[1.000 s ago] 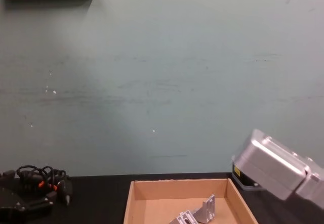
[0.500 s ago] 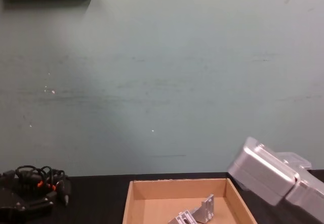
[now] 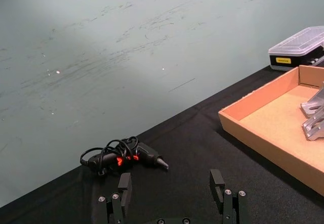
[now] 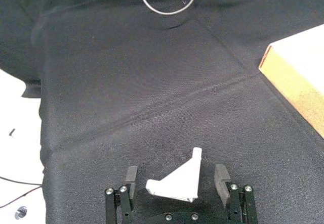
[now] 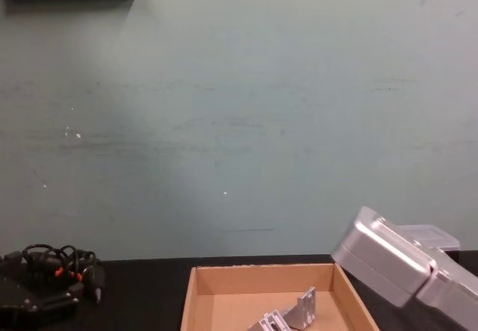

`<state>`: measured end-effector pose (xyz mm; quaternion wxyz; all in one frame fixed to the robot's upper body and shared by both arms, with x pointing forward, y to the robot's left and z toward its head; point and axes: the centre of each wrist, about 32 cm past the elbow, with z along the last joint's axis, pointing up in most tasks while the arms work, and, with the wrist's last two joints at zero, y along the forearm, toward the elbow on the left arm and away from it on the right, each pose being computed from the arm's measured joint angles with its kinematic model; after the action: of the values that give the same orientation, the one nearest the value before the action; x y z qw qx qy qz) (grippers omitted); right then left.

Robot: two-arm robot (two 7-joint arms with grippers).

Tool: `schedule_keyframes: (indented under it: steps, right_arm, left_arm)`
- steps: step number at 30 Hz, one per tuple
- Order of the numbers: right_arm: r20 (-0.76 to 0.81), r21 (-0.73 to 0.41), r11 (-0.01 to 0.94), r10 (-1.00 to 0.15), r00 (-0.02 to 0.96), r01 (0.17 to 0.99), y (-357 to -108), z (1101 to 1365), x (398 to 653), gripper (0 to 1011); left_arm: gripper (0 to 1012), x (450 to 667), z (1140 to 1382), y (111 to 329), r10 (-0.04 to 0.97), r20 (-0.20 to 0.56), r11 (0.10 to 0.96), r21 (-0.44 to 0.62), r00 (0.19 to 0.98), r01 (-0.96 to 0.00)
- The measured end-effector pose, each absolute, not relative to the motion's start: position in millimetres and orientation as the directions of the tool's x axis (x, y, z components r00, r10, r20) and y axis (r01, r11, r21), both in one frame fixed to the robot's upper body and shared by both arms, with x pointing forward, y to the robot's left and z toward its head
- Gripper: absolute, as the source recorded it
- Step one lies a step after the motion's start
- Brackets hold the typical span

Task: Use one hand to pick up the angle iron from the table and place it into the box.

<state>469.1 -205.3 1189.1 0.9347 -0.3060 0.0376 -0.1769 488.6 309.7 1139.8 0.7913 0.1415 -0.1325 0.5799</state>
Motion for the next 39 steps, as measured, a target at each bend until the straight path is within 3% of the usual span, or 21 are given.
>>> schedule_keyframes:
  steps: [4,5,16,31,39]
  right_arm:
    - [0.039,-0.585,0.751,-0.353,0.935,0.308,-205.3,1189.3,468.9,907]
    - [0.039,-0.585,0.751,-0.353,0.935,0.308,-205.4,1189.3,468.9,840]
    - [0.039,-0.584,0.751,-0.353,0.935,0.308,-205.6,1189.4,468.7,564]
    - [0.044,-0.579,0.754,-0.352,0.935,0.311,-206.3,1190.9,468.3,562]
    - [0.09,-0.52,0.769,-0.383,0.919,0.372,-211.1,1211.9,473.4,562]
  left_arm:
    - [1011,488.6,1139.8,309.7,0.88,0.374,0.287,0.07,0.292,-0.955]
    - [1011,488.6,1139.8,309.7,0.88,0.374,0.287,0.07,0.292,-0.955]
    - [1011,488.6,1139.8,309.7,0.88,0.374,0.287,0.07,0.292,-0.955]
    - [1012,488.6,1139.8,309.7,0.88,0.374,0.287,0.07,0.292,-0.955]
    - [1011,488.6,1139.8,309.7,0.88,0.374,0.287,0.07,0.292,-0.955]
